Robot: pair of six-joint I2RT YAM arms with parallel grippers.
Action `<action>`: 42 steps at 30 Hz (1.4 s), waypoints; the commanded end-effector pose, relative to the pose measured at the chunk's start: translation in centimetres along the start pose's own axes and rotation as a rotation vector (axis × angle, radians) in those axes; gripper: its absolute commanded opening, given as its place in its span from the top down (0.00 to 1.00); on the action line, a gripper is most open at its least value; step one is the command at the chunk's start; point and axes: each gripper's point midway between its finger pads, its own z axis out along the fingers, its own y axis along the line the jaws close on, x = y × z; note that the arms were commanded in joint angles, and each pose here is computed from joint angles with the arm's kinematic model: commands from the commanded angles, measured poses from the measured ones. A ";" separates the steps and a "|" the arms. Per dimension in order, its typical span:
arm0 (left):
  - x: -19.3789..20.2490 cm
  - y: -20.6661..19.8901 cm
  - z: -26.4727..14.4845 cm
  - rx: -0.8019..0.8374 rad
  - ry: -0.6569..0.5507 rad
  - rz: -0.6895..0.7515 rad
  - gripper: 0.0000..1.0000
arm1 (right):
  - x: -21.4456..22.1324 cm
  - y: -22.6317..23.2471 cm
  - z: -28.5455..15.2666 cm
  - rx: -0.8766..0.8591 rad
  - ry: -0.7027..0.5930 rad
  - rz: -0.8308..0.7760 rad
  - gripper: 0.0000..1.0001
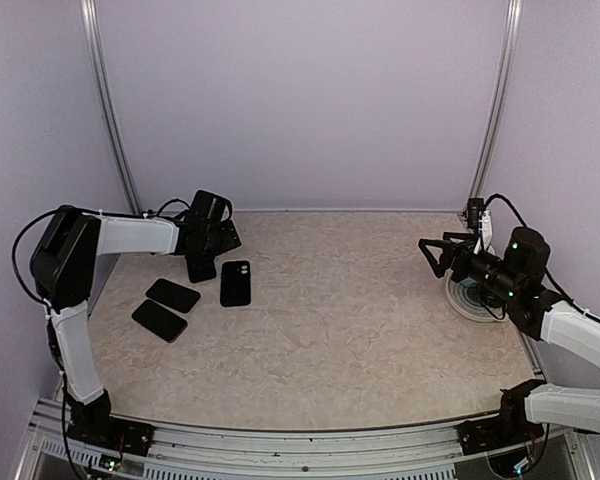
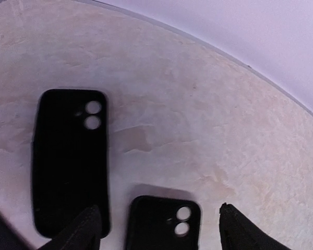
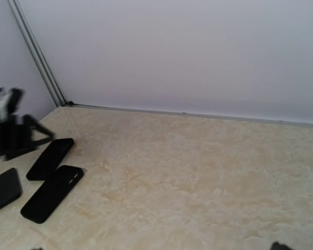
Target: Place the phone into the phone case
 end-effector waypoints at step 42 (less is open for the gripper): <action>22.6 -18.6 -6.8 0.415 0.553 -0.101 1.00 | -1.3 1.0 -2.4 0.022 -0.024 0.010 0.06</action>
